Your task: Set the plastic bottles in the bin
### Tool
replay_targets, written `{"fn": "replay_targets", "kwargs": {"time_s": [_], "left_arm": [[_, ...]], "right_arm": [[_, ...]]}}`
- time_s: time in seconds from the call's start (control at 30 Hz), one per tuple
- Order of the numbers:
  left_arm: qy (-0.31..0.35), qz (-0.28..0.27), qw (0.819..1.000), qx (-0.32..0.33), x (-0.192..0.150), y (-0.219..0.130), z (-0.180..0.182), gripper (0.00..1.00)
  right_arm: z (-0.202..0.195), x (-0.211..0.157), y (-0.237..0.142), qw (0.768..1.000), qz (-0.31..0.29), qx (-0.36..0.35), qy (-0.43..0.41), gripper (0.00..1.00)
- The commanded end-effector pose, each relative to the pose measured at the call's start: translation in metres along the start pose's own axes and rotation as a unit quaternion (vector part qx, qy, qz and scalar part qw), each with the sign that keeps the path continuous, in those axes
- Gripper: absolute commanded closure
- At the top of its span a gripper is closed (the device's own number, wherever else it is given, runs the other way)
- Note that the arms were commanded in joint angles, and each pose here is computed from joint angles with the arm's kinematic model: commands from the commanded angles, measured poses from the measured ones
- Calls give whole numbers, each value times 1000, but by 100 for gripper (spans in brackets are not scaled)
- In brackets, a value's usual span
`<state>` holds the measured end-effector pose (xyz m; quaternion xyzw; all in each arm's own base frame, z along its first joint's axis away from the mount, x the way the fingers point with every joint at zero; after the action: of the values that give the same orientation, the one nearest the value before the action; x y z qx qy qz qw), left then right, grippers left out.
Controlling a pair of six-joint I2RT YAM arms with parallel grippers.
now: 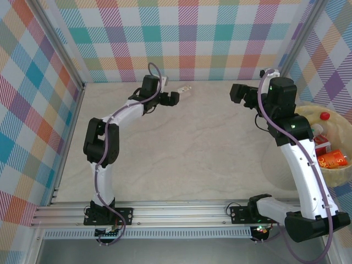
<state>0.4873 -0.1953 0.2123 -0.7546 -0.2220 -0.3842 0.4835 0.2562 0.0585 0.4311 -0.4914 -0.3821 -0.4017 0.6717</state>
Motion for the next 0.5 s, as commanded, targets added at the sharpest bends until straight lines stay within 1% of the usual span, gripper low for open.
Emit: {"fn": "replay_targets", "kwargs": {"time_s": [0.0,0.13,0.17,0.2,0.23,0.27,0.37,0.47], "left_arm": [[65,3,995,-69,10,12,1,0],[117,31,990,-75,14,35,3,0],[125,46,988,-76,11,41,5,0],[136,50,986,-84,9,47,7,0],[150,43,984,-87,7,52,8,0],[165,22,982,-86,7,58,9,0],[190,-12,980,-62,6,73,16,0],[202,-4,978,-61,7,88,20,0]], "right_arm": [[3,7,-4,1000,-28,6,5,0],[2,6,-3,1000,-27,0,3,0],[1,6,-3,1000,-28,-1,3,0],[1,6,-3,1000,-27,-3,2,0],[1,6,-3,1000,-27,-3,1,0],[1,6,-3,1000,-27,-3,-1,0],[0,5,-1,1000,-25,-7,-5,0],[0,5,3,1000,-19,-11,-9,0]]}}
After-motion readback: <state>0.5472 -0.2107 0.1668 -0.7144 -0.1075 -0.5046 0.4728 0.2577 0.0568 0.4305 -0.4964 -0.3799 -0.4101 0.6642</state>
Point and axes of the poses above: each hand's point on the last joint's axis, 136 mm out from that joint toward the fingers, its own y axis out along the fingers, its own z axis along the line the jaws close on, x = y × z, the point moved 9 cm from there along -y, back along the fingers, and after that the axes turned 3 degrees about -y, right-handed, at the moved point
